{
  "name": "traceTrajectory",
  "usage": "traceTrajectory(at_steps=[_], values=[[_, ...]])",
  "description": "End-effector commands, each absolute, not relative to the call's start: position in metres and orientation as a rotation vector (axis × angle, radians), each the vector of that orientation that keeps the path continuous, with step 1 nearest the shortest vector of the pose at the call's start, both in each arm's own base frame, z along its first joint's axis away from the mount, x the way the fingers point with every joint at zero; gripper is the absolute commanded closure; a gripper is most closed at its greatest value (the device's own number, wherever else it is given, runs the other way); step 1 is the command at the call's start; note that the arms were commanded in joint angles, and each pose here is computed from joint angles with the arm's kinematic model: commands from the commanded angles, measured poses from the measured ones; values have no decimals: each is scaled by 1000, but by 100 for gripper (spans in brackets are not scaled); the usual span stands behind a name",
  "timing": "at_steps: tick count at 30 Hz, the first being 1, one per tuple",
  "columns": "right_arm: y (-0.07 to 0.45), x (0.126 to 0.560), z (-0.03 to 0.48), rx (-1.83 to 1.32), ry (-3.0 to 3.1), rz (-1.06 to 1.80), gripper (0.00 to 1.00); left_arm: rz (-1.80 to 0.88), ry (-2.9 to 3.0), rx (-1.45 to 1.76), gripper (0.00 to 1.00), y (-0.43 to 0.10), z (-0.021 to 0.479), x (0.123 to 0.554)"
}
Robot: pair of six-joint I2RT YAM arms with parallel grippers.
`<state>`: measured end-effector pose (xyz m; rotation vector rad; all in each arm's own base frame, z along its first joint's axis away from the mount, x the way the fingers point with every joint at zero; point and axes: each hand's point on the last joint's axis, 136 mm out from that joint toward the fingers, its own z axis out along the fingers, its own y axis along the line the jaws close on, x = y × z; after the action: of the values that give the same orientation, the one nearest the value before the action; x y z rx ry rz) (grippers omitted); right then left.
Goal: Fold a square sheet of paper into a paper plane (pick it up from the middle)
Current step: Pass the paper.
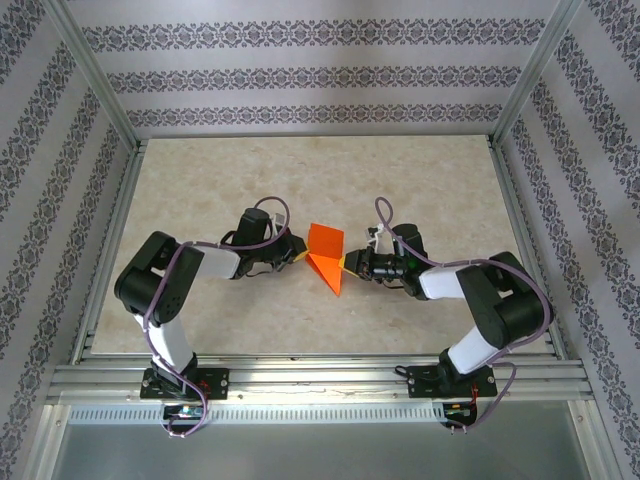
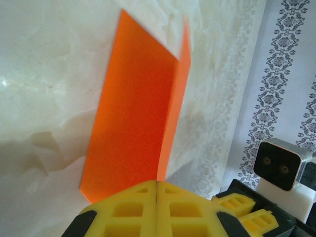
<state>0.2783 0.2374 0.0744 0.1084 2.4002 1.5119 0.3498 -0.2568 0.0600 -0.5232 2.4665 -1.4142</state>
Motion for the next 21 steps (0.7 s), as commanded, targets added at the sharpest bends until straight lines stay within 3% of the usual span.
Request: traceTrajectory(at_steps=[1, 6, 12, 21], values=[[220, 283, 75, 129, 2387, 1336, 69, -1387, 2397, -556, 100, -248, 76, 352], [190, 282, 82, 35, 2365, 858, 52, -1308, 2382, -647, 100, -237, 77, 346], [212, 258, 106, -438, 2123, 422, 55, -1237, 2340, -756, 100, -227, 77, 342], [289, 242, 93, -765, 1969, 297, 57, -1225, 2325, -789, 100, -230, 83, 336]])
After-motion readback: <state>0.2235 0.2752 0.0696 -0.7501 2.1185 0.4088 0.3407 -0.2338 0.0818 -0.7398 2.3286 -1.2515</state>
